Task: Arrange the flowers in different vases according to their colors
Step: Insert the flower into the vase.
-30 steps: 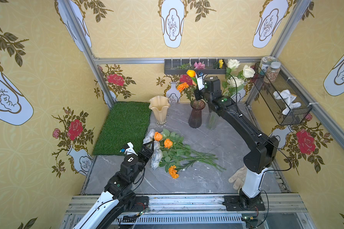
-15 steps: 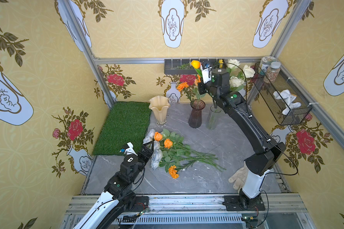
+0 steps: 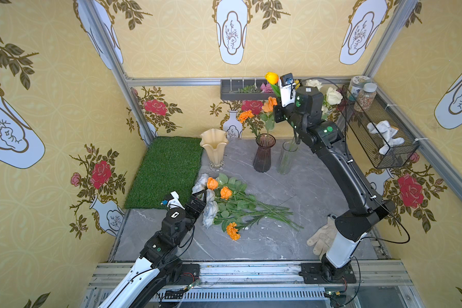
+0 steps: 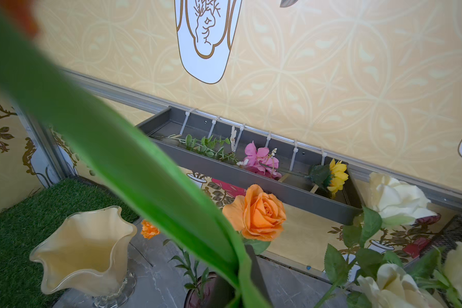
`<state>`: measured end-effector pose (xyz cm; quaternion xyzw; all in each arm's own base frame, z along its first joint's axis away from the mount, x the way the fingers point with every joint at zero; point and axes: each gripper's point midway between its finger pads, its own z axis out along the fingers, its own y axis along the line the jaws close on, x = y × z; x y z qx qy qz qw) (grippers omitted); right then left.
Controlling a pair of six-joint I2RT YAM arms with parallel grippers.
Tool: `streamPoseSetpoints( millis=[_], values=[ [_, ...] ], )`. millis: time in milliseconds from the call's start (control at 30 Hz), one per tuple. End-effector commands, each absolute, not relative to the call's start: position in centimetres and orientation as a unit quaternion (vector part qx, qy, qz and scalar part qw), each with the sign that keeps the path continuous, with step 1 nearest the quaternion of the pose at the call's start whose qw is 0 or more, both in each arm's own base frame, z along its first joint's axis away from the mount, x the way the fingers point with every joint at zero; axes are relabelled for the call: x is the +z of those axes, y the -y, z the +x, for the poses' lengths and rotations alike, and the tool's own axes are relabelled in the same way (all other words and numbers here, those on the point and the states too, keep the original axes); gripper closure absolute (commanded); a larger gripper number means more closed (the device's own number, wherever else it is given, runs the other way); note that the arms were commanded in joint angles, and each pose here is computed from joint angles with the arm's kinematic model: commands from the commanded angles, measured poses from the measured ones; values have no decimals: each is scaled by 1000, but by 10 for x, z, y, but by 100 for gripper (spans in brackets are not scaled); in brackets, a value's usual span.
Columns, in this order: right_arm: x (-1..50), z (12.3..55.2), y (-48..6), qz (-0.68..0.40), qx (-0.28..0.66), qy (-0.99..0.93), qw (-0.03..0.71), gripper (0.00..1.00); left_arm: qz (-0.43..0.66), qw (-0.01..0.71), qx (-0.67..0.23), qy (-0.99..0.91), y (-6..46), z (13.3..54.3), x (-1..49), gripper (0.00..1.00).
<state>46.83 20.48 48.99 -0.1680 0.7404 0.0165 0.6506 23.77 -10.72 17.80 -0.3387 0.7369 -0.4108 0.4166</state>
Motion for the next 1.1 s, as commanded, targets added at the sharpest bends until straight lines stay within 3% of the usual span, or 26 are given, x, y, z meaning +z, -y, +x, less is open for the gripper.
streamPoseSetpoints(
  millis=[0, 267, 833, 900, 1000, 1067],
  values=[
    [481, 461, -218, -177, 29, -748, 639, 100, -333, 421, -419, -732, 109, 239, 182, 0],
    [433, 468, -240, -203, 24, -782, 589, 100, -333, 421, -419, -732, 109, 238, 181, 0],
    [319, 513, -231, -194, 14, -846, 497, 100, -334, 423, -419, -731, 108, 239, 182, 0],
    [310, 517, -229, -187, 10, -853, 487, 89, -334, 423, -419, -731, 108, 239, 182, 0],
    [312, 518, -226, -175, 13, -857, 484, 56, -334, 424, -420, -730, 107, 238, 182, 0],
    [318, 516, -225, -171, 16, -856, 487, 48, -334, 425, -421, -729, 107, 238, 183, 0]
  ],
)
